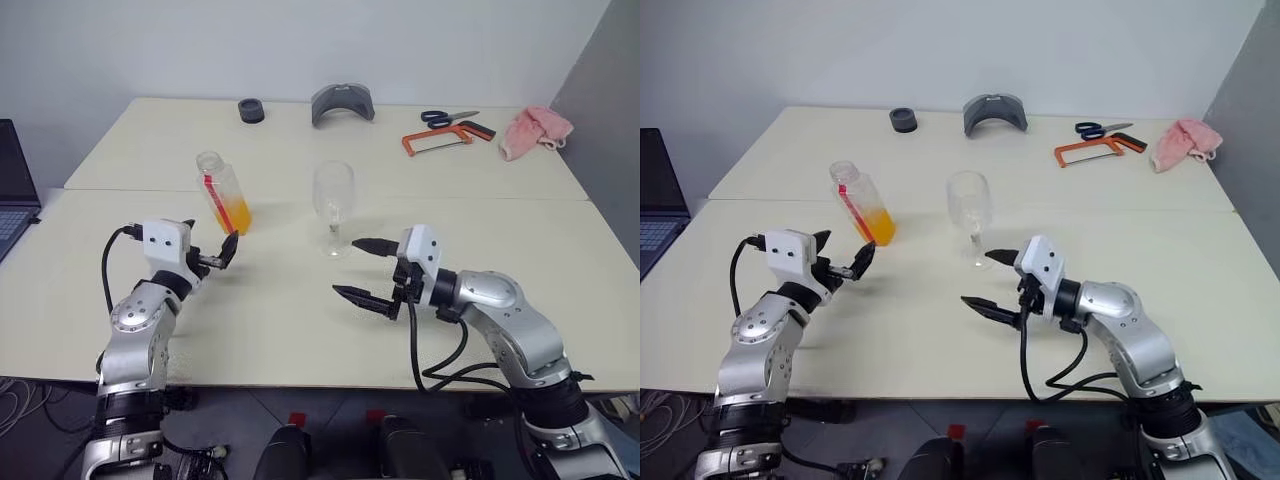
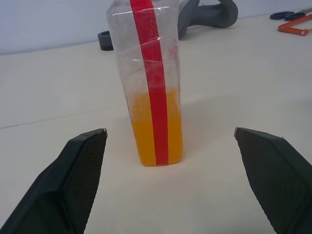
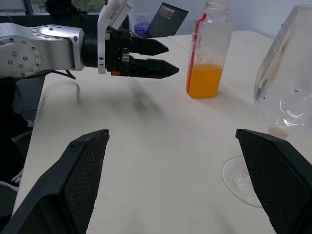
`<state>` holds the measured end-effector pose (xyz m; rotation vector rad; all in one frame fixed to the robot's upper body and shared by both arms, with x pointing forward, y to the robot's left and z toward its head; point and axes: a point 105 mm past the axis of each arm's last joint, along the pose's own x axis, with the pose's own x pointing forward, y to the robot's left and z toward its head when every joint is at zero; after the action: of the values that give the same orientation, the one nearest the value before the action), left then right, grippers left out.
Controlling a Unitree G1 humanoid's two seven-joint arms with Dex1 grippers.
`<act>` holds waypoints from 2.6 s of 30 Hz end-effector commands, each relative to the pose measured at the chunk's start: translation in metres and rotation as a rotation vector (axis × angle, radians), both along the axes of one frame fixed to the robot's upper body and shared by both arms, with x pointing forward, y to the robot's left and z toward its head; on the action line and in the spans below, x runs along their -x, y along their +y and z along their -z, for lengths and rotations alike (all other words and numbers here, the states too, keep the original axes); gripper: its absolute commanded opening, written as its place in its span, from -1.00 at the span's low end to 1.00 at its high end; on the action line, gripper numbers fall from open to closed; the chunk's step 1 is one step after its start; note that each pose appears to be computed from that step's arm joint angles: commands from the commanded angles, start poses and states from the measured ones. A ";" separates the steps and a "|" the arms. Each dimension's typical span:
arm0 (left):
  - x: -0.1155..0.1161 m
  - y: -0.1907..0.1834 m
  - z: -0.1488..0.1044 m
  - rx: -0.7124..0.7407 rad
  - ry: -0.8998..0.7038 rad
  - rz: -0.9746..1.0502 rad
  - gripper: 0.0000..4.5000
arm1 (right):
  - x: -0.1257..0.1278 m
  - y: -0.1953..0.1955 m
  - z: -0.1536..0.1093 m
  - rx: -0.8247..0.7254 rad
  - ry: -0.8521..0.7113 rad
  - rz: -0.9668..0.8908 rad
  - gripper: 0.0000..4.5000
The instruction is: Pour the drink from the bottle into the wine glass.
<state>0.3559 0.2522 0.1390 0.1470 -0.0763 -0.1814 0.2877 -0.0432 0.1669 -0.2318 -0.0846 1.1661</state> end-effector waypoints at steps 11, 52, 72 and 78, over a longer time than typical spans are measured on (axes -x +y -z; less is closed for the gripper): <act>-0.032 0.006 -0.029 -0.021 -0.038 0.023 1.00 | 0.009 0.013 -0.020 -0.020 -0.058 -0.024 0.98; -0.064 -0.066 -0.102 -0.281 -0.272 0.256 -0.23 | 0.000 -0.004 -0.048 -0.155 -0.134 0.115 1.00; -0.063 -0.129 -0.149 -0.874 -0.598 0.329 -0.24 | -0.030 -0.028 -0.057 -0.202 -0.170 0.293 1.00; -0.063 -0.130 -0.153 -0.966 -0.659 0.319 -0.24 | -0.027 -0.035 -0.057 -0.196 -0.182 0.265 1.00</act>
<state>0.4251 0.1261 0.2671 1.1366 -0.5727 -0.5071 0.3192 -0.0746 0.2125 -0.1690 -0.2608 0.8565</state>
